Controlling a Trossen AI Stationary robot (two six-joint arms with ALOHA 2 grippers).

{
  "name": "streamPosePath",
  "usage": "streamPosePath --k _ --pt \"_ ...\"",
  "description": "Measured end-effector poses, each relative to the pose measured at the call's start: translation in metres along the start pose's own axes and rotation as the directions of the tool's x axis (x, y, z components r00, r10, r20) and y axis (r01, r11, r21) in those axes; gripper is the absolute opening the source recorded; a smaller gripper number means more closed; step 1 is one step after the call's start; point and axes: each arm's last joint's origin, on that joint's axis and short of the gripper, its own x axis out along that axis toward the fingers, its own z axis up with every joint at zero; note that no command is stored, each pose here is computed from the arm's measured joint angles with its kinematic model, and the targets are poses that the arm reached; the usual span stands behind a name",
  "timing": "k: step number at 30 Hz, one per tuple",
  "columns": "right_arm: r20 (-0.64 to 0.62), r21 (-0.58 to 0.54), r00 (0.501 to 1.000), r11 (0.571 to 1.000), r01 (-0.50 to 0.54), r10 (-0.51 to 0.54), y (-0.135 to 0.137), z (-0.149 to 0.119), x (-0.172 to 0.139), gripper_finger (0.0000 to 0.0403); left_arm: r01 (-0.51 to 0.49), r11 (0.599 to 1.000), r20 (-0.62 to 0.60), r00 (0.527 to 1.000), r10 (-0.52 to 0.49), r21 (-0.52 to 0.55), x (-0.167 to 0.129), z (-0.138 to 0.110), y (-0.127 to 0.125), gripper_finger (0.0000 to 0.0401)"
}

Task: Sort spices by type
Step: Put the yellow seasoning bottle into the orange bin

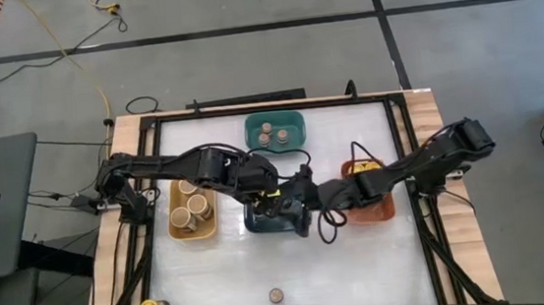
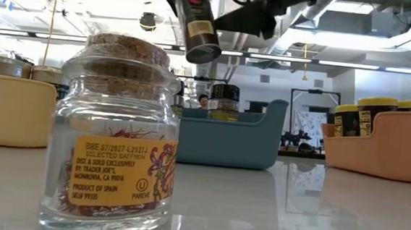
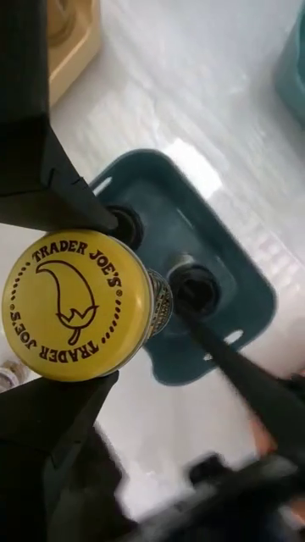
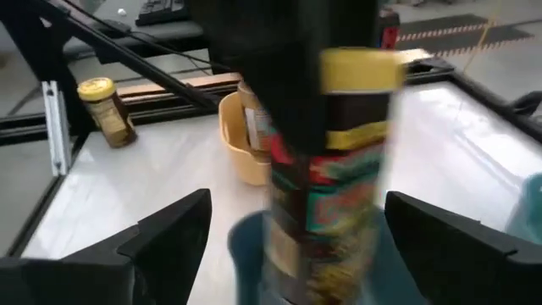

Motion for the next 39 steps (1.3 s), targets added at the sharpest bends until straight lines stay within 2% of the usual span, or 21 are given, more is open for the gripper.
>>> streamPosePath --k 12,17,24,32,35,39 --pt "-0.03 0.053 1.0 0.999 0.003 -0.002 0.003 -0.005 0.02 0.0372 -0.021 0.999 -0.001 1.0 0.021 0.05 0.001 0.003 0.004 0.0235" --pt "-0.066 0.041 0.995 0.996 0.081 -0.079 -0.007 -0.008 0.023 0.0357 -0.003 0.998 0.012 1.0 0.002 0.06 0.001 0.005 0.002 0.0235" --pt "-0.063 0.046 0.994 0.995 0.091 -0.088 -0.011 -0.007 0.024 0.035 -0.01 0.998 0.008 1.0 0.009 0.063 0.002 0.008 0.005 0.0235" --pt "-0.054 0.04 0.995 0.995 0.088 -0.086 -0.01 -0.006 0.024 0.0348 0.065 0.995 0.015 0.998 -0.066 0.079 0.002 0.016 0.004 0.0235" --pt "-0.054 0.039 0.995 0.995 0.089 -0.086 -0.01 -0.006 0.024 0.0331 0.058 0.996 0.014 0.998 -0.059 0.072 0.003 0.018 0.006 0.0235" --pt "-0.057 0.038 0.995 0.995 0.089 -0.086 -0.011 -0.006 0.024 0.0279 0.055 0.996 0.016 0.998 -0.056 0.064 0.003 0.021 0.008 0.0235"
